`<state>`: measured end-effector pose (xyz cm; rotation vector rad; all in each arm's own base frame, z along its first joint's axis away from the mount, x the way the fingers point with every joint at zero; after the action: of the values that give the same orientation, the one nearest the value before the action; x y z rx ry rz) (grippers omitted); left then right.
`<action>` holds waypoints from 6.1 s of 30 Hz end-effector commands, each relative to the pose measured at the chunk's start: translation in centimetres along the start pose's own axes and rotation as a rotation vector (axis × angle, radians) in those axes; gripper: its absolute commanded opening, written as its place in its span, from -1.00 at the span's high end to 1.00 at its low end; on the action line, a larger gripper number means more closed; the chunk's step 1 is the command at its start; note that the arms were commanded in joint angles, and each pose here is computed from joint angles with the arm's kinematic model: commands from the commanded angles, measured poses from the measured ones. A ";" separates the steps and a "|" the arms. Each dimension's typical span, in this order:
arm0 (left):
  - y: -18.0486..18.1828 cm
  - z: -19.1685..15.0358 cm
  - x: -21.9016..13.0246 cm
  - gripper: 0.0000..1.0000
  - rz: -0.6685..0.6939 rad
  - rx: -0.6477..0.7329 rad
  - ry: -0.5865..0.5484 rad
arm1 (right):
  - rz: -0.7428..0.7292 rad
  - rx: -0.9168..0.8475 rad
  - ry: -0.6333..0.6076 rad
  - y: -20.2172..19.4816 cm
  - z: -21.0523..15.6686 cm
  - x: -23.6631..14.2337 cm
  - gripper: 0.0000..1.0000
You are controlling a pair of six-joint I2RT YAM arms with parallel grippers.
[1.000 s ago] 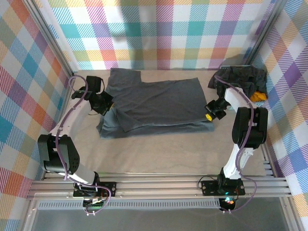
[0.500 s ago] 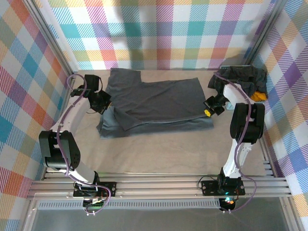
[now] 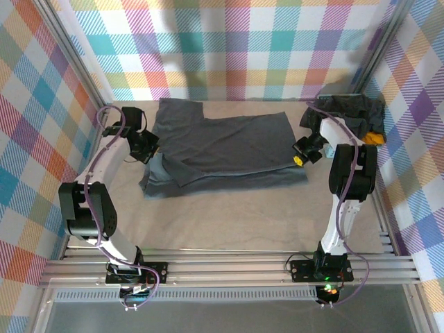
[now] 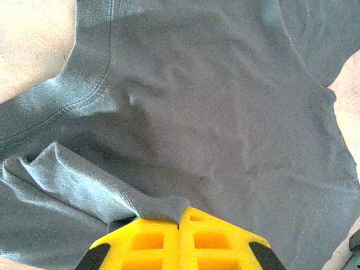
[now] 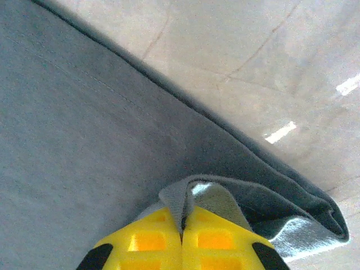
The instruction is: Fold and stack the t-shirts
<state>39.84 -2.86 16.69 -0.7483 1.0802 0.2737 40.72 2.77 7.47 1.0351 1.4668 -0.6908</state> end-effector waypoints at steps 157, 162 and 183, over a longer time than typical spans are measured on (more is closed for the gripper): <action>14.3 -18.5 4.0 0.69 0.570 0.165 0.382 | -0.285 -0.401 0.293 -13.9 -17.4 6.5 0.36; 15.2 -18.8 2.9 0.67 0.577 0.158 0.374 | -0.290 -0.414 0.313 -14.3 -18.0 5.8 0.32; -6.7 12.3 9.2 0.30 0.166 0.201 -0.201 | 0.812 -0.582 -0.036 13.6 -13.2 -9.6 -0.10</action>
<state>53.69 -3.58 15.45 -0.4801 1.0140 0.3543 42.52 17.60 17.62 0.9749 1.1266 0.1648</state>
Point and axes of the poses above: each hand's point on the last joint's axis, 136 mm out from that joint toward the fingers, its own x axis out along the fingers, its own y axis along the line the jaws close on, z = x × y, the point moved 2 cm from there along -x, back along the fingers, and after that the axes turned 15 degrees about x, right-handed, at the moved point
